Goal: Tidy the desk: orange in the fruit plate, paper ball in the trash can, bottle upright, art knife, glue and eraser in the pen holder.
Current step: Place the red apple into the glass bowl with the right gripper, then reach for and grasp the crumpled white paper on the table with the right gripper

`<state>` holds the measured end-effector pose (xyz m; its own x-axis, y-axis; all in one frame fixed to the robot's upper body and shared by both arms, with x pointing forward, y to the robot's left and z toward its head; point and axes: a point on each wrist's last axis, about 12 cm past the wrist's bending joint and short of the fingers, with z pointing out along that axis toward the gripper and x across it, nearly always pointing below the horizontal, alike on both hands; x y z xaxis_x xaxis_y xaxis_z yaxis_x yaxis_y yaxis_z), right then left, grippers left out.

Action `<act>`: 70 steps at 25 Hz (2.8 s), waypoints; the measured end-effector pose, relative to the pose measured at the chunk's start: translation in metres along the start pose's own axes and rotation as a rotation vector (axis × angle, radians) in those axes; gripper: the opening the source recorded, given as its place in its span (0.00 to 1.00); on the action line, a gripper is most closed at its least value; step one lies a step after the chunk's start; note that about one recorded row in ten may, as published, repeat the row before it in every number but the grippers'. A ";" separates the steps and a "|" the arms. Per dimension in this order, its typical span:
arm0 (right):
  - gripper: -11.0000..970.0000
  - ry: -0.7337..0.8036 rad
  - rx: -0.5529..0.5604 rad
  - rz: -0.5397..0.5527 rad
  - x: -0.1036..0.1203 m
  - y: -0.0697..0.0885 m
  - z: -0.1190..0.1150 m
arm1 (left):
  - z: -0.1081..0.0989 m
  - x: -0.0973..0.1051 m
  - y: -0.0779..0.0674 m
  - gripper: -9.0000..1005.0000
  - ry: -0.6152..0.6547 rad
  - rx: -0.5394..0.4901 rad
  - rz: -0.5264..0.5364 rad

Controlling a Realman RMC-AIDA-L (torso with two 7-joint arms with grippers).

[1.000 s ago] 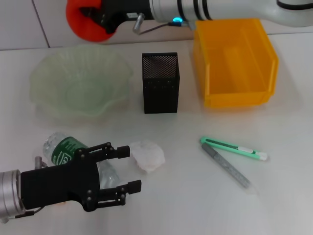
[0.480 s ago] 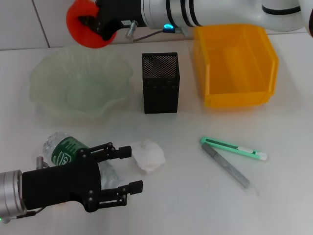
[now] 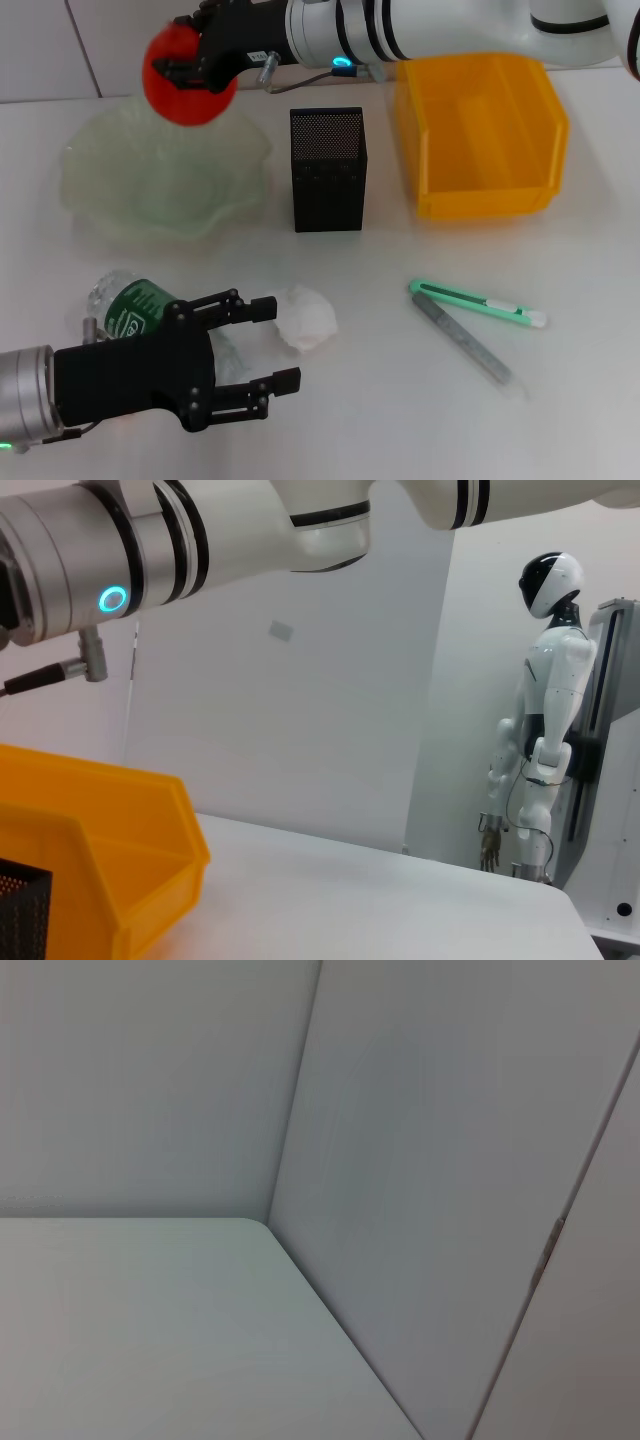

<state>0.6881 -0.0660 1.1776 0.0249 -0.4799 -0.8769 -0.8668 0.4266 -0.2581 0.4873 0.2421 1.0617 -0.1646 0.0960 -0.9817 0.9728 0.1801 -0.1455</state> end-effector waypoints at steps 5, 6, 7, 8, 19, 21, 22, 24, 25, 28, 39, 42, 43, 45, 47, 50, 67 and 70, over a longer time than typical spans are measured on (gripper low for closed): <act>0.59 0.000 -0.001 0.001 -0.001 0.000 0.000 | 0.001 0.000 0.000 0.75 0.000 0.002 0.000; 0.63 0.000 -0.001 0.004 -0.001 0.000 0.000 | 0.002 0.000 0.000 0.75 -0.001 0.002 0.001; 0.63 -0.001 -0.001 0.008 -0.001 0.000 0.000 | 0.002 0.000 -0.001 0.75 -0.002 0.001 0.001; 0.64 -0.007 0.001 0.016 -0.001 -0.001 -0.001 | 0.002 0.000 -0.001 0.75 -0.002 0.001 0.001; 0.66 -0.140 -0.143 0.305 0.029 -0.001 -0.104 | -0.008 0.005 -0.004 0.74 0.001 -0.019 0.002; 0.70 -0.084 -0.185 0.340 0.039 0.007 -0.128 | -0.009 0.005 -0.004 0.74 0.002 -0.021 0.002; 0.74 -0.040 -0.200 0.349 0.042 0.010 -0.138 | -0.010 0.005 -0.004 0.74 0.003 -0.022 0.001; 0.81 0.050 -0.229 0.368 0.046 0.015 -0.151 | -0.011 0.005 -0.004 0.74 0.004 -0.023 0.001; 0.85 0.112 -0.251 0.379 0.047 0.018 -0.154 | -0.011 0.005 -0.004 0.74 0.004 -0.023 0.001; 0.85 0.276 -0.312 0.382 0.048 0.023 -0.152 | -0.012 0.005 -0.003 0.74 0.007 -0.025 0.003; 0.85 0.513 -0.312 0.325 0.054 0.041 -0.108 | -0.015 0.005 -0.002 0.74 0.014 -0.029 0.008; 0.85 0.547 -0.306 0.314 0.057 0.048 -0.091 | -0.014 0.005 -0.003 0.74 0.012 -0.029 0.009; 0.85 0.564 -0.307 0.310 0.059 0.052 -0.082 | -0.014 0.005 -0.003 0.74 0.011 -0.029 0.009; 0.85 0.568 -0.306 0.312 0.060 0.053 -0.077 | -0.014 0.005 -0.003 0.74 0.011 -0.029 0.009; 0.85 0.567 -0.307 0.323 0.060 0.056 -0.070 | -0.014 0.005 -0.003 0.74 0.011 -0.029 0.009; 0.85 0.555 -0.321 0.330 0.059 0.062 -0.060 | -0.014 0.005 -0.003 0.74 0.011 -0.028 0.010; 0.85 0.563 -0.359 0.283 0.065 0.082 -0.043 | -0.012 0.005 -0.003 0.73 0.007 -0.026 0.013; 0.85 0.572 -0.360 0.288 0.067 0.083 -0.043 | -0.011 0.005 -0.003 0.73 0.006 -0.025 0.012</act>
<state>0.5963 -0.0956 1.1147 -0.4069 -0.7541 -0.5156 -0.9122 0.3649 0.1861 0.4812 0.2532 1.0585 -0.1536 0.1045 -0.9826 0.9704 0.2034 -0.1301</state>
